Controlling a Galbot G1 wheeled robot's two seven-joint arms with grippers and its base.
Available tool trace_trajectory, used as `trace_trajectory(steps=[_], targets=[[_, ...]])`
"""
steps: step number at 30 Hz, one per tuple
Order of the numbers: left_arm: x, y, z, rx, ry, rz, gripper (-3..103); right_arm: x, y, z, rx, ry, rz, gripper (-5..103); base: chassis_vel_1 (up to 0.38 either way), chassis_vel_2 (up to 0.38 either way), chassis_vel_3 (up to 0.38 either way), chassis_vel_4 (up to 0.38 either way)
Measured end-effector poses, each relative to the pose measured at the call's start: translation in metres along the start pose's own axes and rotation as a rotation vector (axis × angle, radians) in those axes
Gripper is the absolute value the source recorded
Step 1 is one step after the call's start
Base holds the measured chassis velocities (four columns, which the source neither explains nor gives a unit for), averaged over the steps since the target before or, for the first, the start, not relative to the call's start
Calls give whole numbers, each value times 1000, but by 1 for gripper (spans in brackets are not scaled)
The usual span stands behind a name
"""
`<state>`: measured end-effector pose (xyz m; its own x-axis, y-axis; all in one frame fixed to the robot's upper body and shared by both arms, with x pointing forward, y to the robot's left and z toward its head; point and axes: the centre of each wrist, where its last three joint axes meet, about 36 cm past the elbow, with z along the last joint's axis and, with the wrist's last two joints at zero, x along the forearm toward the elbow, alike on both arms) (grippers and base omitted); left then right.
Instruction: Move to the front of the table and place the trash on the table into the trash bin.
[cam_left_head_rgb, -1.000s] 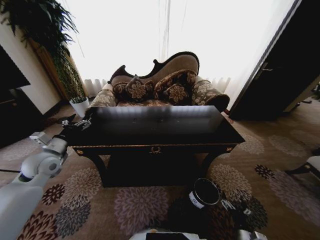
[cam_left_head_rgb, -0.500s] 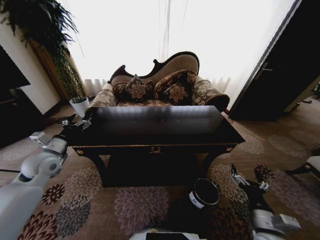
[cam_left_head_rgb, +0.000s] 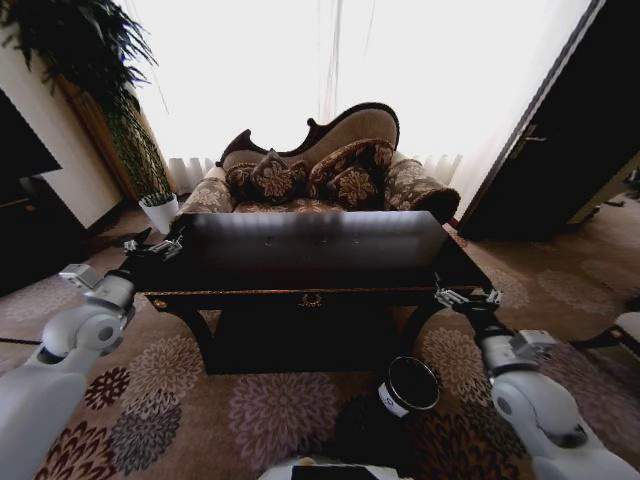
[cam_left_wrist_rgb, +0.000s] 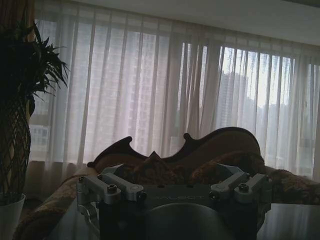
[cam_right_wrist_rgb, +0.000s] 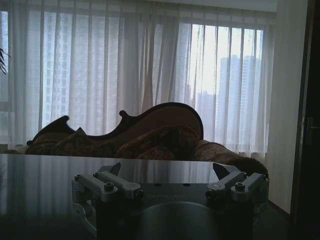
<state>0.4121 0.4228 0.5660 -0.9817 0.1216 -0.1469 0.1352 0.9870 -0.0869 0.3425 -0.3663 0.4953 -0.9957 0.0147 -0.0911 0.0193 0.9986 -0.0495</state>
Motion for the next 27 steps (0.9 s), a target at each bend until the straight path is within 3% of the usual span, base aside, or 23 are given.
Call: trace_trajectory(steps=[8, 17, 27], targets=[[0, 0, 0, 0, 0, -1, 100, -42, -9, -4, -60, -20, -21, 100, 0, 0, 0, 0], [0, 0, 0, 0, 0, -1, 100, -61, -15, -8, -76, -26, -11, 100, 0, 0, 0, 0], [0, 0, 0, 0, 0, -1, 100, -56, -12, -8, -87, -19, -11, 100, 0, 0, 0, 0]])
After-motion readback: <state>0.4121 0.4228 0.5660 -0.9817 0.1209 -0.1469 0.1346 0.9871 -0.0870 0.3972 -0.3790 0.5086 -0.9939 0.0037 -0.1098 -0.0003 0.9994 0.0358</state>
